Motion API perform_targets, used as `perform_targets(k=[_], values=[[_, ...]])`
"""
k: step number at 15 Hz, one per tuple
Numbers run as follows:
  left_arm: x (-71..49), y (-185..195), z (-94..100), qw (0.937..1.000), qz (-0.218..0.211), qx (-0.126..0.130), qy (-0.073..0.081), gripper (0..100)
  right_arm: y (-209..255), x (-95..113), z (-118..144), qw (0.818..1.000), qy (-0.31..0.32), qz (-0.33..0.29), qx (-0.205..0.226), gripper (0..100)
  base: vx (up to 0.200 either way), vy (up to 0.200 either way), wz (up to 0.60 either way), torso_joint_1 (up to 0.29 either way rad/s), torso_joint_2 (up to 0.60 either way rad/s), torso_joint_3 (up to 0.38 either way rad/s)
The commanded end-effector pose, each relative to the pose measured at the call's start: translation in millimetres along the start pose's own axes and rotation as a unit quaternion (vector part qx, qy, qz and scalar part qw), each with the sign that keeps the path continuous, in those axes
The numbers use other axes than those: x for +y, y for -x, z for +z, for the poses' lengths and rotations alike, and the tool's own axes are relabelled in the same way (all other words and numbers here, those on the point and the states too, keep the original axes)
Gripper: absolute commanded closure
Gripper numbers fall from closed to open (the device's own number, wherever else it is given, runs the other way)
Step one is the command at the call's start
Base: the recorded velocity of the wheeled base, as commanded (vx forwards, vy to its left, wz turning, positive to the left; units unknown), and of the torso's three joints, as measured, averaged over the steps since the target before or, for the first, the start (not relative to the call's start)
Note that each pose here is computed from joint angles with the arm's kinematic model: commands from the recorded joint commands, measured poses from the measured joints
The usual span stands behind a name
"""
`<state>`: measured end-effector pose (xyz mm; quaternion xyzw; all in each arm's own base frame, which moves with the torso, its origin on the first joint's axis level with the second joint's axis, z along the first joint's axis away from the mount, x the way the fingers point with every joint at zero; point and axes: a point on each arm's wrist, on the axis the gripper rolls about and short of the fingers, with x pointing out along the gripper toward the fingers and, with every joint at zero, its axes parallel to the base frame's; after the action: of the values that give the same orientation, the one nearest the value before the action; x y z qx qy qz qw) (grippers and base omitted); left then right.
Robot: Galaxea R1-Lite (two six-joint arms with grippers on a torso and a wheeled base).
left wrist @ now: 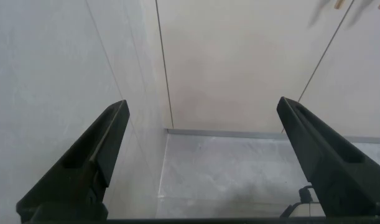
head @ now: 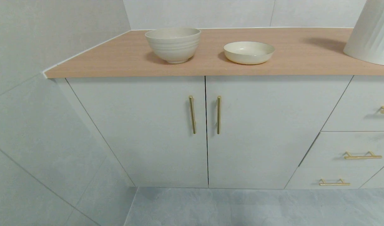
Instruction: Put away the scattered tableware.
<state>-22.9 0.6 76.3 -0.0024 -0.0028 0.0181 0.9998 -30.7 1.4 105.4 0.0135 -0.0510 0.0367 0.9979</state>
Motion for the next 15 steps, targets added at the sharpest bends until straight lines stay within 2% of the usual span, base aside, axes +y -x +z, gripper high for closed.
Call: perform_targets(k=[1, 3, 4, 5, 6, 7, 9, 12, 15], values=[[0.0, 0, 0.0, 1.0000, 0.000, 0.000, 0.000, 0, -13, 5, 41, 0.990, -0.010, 0.131, 0.055, 0, 0.000, 0.000, 0.00, 0.000, 0.00, 0.000], [0.0, 0, 0.0, 1.0000, 0.000, 0.000, 0.001, 0, -43, 7, 43, 0.964, -0.038, 0.214, 0.153, 0, 0.000, 0.000, 0.00, 0.000, 0.00, 0.000], [0.0, 0, 0.0, 1.0000, 0.000, 0.000, 0.000, 0, -67, 9, 49, 0.942, -0.060, 0.266, 0.197, 0, 0.000, 0.000, 0.00, 0.000, 0.00, 0.000], [0.0, 0, 0.0, 1.0000, 0.000, 0.000, 0.001, 0, -77, 10, 51, 0.934, -0.066, 0.284, 0.208, 0, 0.000, 0.000, 0.00, 0.000, 0.00, 0.000], [0.0, 0, 0.0, 1.0000, 0.000, 0.000, 0.000, 0, -104, 14, 60, 0.914, -0.075, 0.328, 0.225, 0, 0.000, 0.000, 0.00, 0.000, 0.00, 0.000], [0.0, 0, 0.0, 1.0000, 0.000, 0.000, 0.000, 0, -118, 17, 61, 0.905, -0.074, 0.346, 0.235, 0, 0.000, 0.000, 0.00, 0.000, 0.00, 0.000], [0.0, 0, 0.0, 1.0000, 0.000, 0.000, 0.000, 0, -174, 45, 68, 0.879, -0.054, 0.414, 0.231, 0, 0.000, 0.000, 0.00, 0.000, 0.00, 0.000], [0.0, 0, 0.0, 1.0000, 0.000, 0.000, 0.000, 0, -223, 95, 60, 0.854, -0.025, 0.493, 0.165, 0, 0.000, 0.000, 0.00, 0.000, 0.00, 0.000], [0.0, 0, 0.1, 1.0000, 0.000, 0.000, 0.000, 0, -284, 126, 66, 0.866, -0.035, 0.481, 0.128, 0, 0.000, 0.000, 0.00, 0.000, 0.00, 0.000]])
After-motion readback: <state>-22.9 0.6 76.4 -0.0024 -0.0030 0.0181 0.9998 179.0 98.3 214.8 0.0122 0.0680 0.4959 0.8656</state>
